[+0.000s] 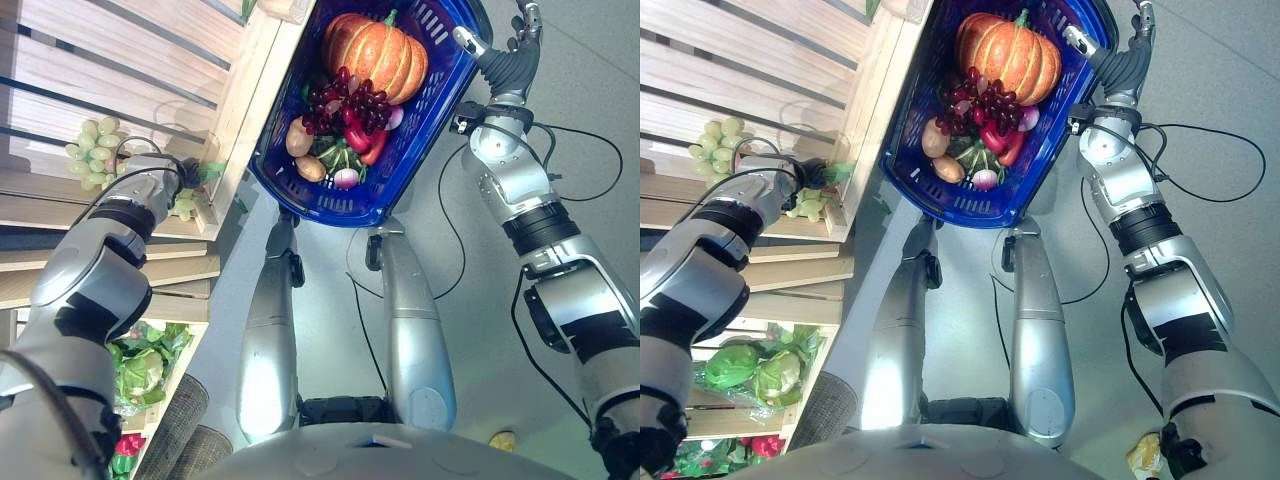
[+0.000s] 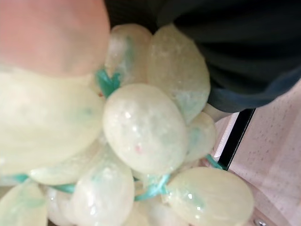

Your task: Pick up fruits and vegetables into the basket

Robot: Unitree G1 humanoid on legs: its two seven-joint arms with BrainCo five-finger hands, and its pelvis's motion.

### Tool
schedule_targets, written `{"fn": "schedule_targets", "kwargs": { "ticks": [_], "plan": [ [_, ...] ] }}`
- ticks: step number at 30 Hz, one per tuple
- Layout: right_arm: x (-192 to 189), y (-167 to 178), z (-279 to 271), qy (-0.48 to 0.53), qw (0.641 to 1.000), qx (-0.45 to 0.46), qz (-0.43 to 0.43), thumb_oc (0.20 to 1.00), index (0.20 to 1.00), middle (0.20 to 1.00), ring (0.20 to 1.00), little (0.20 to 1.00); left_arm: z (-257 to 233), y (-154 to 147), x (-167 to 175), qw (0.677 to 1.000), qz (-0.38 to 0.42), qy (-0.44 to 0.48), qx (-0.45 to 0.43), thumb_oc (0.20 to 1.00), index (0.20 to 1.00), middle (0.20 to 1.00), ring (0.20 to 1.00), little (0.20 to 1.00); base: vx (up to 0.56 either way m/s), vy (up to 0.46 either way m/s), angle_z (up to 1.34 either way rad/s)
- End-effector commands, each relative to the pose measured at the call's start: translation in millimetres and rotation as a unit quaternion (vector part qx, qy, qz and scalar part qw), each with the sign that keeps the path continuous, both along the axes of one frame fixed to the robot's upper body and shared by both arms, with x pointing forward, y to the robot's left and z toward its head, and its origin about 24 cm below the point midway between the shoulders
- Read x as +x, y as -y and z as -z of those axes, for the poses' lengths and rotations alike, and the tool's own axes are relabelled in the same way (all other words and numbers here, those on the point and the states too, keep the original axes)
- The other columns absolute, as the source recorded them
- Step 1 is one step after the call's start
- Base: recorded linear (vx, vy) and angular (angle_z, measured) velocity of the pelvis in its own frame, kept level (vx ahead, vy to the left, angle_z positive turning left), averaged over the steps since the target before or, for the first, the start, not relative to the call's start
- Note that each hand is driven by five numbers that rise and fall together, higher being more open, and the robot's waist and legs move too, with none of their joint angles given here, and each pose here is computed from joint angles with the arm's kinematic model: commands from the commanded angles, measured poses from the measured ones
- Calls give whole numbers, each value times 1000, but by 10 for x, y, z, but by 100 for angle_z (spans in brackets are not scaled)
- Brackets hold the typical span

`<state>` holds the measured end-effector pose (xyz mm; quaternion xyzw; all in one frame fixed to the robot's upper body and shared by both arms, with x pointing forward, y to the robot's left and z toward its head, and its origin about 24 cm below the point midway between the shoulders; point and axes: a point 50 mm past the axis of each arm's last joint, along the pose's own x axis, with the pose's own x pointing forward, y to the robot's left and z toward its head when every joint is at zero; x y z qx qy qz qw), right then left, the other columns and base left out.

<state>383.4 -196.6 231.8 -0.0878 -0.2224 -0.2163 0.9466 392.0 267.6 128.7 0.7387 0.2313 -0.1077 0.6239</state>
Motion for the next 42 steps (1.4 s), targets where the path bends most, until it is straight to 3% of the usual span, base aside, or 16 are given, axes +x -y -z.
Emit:
{"fn": "schedule_targets", "kwargs": {
  "ticks": [1,5,7,13,19,22,23,29,31,32,36,42],
  "plan": [
    [-95,-1,-40,31,999,4,-8,1000,1000,1000,1000,1000,411,-316,-269,989,-97,2,-108,200,200,200,200,200,0,0,0],
    [-133,-5,16,29,999,1,-22,1000,1000,1000,1000,1000,99,-239,-137,922,-125,168,-326,200,200,200,200,200,0,0,0],
    [-153,-4,39,30,999,0,-30,1000,1000,1000,1000,1000,-30,-259,-115,895,-126,213,-371,200,200,200,200,200,0,0,0],
    [-252,-57,174,35,997,-15,-64,1000,1000,1000,1000,1000,-409,-288,-138,737,-100,356,-566,200,200,200,200,200,0,0,0],
    [-290,-96,215,42,995,-24,-84,1000,1000,1000,1000,1000,-585,-277,-172,645,-70,407,-643,200,200,200,200,200,0,0,0],
    [-328,-185,205,53,990,-56,-119,1000,1000,1000,1000,1000,-717,-220,-198,574,-35,431,-696,200,200,200,200,200,0,0,0],
    [-331,-193,203,54,989,-60,-124,1000,1000,1000,1000,1000,-726,-219,-202,568,-32,433,-700,200,200,200,200,200,0,0,0],
    [-426,-395,185,77,972,-126,-182,1000,1000,1000,1000,1000,-837,-164,-286,450,26,451,-770,200,200,200,200,200,0,0,0],
    [-439,-423,189,80,970,-135,-188,1000,1000,1000,1000,1000,-849,-153,-295,438,33,452,-777,200,200,200,200,200,0,0,0],
    [-457,-458,189,83,965,-151,-199,1000,1000,1000,1000,1000,-880,-146,-316,412,47,456,-788,200,200,200,200,200,0,0,0],
    [-493,-580,149,87,951,-181,-235,1000,1000,1000,1000,1000,-975,-50,-350,361,89,454,-810,200,200,200,200,200,0,0,0],
    [-509,-712,89,90,940,-201,-259,1000,1000,1000,1000,1000,-1076,84,-347,348,123,448,-814,200,200,200,200,200,0,0,0]
  ]
}}
